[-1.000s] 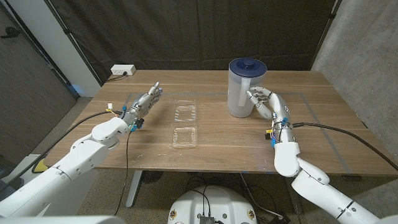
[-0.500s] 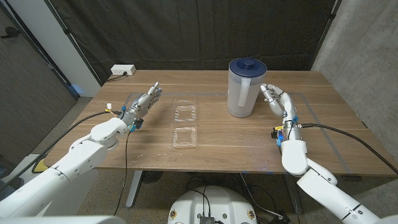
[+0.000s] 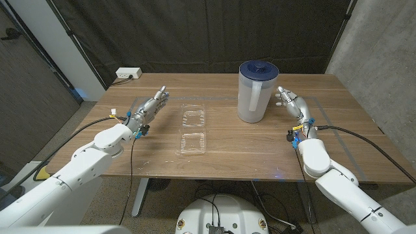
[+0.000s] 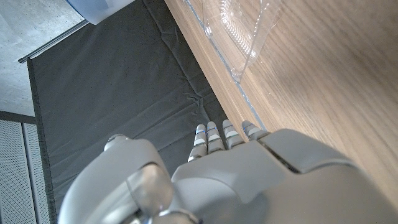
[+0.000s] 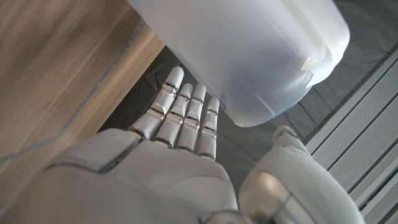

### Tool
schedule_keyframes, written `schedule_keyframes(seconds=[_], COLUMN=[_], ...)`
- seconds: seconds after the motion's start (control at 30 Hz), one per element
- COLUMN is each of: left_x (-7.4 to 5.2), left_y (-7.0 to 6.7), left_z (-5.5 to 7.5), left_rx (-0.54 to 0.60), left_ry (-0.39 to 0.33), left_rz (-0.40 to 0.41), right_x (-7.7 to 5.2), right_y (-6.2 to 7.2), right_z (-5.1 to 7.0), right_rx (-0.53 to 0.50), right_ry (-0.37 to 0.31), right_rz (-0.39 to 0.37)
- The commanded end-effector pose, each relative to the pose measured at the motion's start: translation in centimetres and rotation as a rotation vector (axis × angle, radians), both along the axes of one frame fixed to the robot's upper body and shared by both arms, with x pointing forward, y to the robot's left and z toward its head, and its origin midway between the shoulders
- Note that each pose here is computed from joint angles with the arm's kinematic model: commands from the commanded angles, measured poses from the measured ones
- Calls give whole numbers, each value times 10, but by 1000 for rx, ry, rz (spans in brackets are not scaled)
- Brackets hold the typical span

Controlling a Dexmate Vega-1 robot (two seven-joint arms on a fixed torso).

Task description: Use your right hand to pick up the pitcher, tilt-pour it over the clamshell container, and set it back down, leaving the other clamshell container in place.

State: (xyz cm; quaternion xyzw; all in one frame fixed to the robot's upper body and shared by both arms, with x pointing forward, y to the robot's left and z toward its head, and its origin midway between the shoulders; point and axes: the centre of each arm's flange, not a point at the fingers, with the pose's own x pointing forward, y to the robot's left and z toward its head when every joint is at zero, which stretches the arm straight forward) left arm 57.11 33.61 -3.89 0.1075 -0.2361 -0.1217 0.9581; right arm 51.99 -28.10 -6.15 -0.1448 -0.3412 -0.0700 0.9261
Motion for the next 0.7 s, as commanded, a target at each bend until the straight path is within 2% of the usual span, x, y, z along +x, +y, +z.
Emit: schedule_keyframes(seconds=[0.03,0.33,0.7], left_x=[0,1,5], left_y=[-1,0,5], left_z=[-3,-3,-1], left_rx=[4,13,5], left_ry=[6,11,0], left_rz=[-13,-20,-23], right_x=[28,61,81], right_y=[-8,-1,3], right_z=[-4,-4,4], right_rx=[126,168,167], right_ry=[56,124,122], right_rz=[185,313,370])
